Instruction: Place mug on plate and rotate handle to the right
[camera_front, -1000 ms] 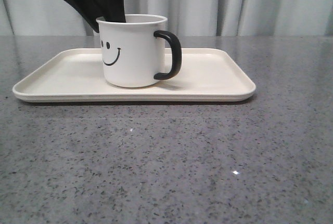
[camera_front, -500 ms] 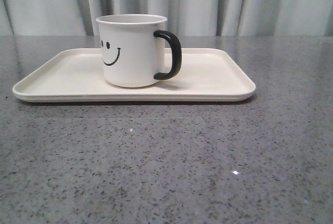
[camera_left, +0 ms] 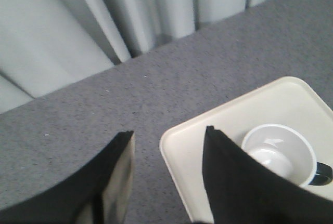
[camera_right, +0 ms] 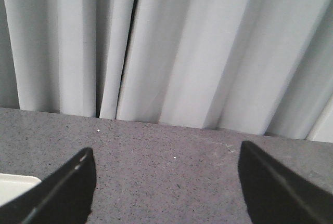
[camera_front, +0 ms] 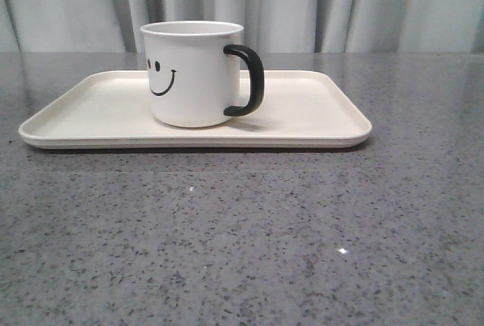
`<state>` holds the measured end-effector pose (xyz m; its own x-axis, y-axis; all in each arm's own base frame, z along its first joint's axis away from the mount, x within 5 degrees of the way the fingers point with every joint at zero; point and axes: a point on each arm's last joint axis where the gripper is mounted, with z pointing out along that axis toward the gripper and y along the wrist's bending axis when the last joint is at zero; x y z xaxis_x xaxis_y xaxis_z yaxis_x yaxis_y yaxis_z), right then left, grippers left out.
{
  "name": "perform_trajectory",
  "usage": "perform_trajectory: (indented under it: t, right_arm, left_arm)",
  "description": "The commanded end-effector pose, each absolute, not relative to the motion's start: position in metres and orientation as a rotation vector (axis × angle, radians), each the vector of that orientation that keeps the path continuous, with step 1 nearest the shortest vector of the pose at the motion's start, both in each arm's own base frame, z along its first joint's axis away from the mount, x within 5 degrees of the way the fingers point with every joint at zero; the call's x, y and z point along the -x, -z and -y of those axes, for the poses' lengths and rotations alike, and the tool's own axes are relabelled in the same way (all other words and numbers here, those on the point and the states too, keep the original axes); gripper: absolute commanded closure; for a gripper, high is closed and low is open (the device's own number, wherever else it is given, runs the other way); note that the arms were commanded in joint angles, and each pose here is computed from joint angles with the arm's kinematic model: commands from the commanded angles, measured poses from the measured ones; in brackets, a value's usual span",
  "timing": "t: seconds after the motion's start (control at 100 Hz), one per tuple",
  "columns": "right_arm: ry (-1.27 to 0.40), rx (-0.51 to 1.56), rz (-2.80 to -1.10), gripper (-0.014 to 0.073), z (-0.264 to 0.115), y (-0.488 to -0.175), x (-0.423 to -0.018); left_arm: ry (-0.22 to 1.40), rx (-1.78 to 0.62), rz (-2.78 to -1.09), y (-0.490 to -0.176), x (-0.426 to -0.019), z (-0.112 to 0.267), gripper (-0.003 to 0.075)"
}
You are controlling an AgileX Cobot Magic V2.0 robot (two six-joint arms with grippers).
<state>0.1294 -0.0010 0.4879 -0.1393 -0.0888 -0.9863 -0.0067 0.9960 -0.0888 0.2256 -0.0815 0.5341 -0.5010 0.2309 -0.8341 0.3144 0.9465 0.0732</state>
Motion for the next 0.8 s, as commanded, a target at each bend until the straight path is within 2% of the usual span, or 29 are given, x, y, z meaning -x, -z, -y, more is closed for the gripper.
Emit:
perform_trajectory:
  t: [0.0, 0.08, 0.16, 0.34, 0.64, 0.79]
  right_arm:
    - [0.092, 0.076, -1.613, 0.003, 0.002, -0.501, -0.127]
    - [0.092, 0.076, -1.613, 0.003, 0.002, -0.501, -0.127]
    - [0.092, 0.076, -1.613, 0.003, 0.002, -0.501, -0.127]
    - [0.092, 0.076, -1.613, 0.003, 0.002, -0.501, -0.127]
    - [0.093, 0.078, -1.618, 0.003, 0.002, -0.501, -0.127]
    - [0.075, 0.104, -1.568, 0.003, -0.002, -0.511, -0.132]
  left_arm:
    - [0.074, -0.309, -2.016, -0.557, -0.192, 0.058, 0.0409]
    - [0.023, -0.257, -2.005, -0.558, -0.177, 0.042, 0.0428]
    - [-0.021, -0.212, -2.005, -0.555, -0.16, 0.029, 0.0489]
    - [-0.124, -0.15, -2.047, -0.532, -0.132, 0.009, 0.0738]
    - [-0.184, -0.167, -2.135, -0.481, -0.113, 0.001, 0.074]
    - [-0.188, -0.119, -2.114, -0.471, -0.11, -0.001, 0.074]
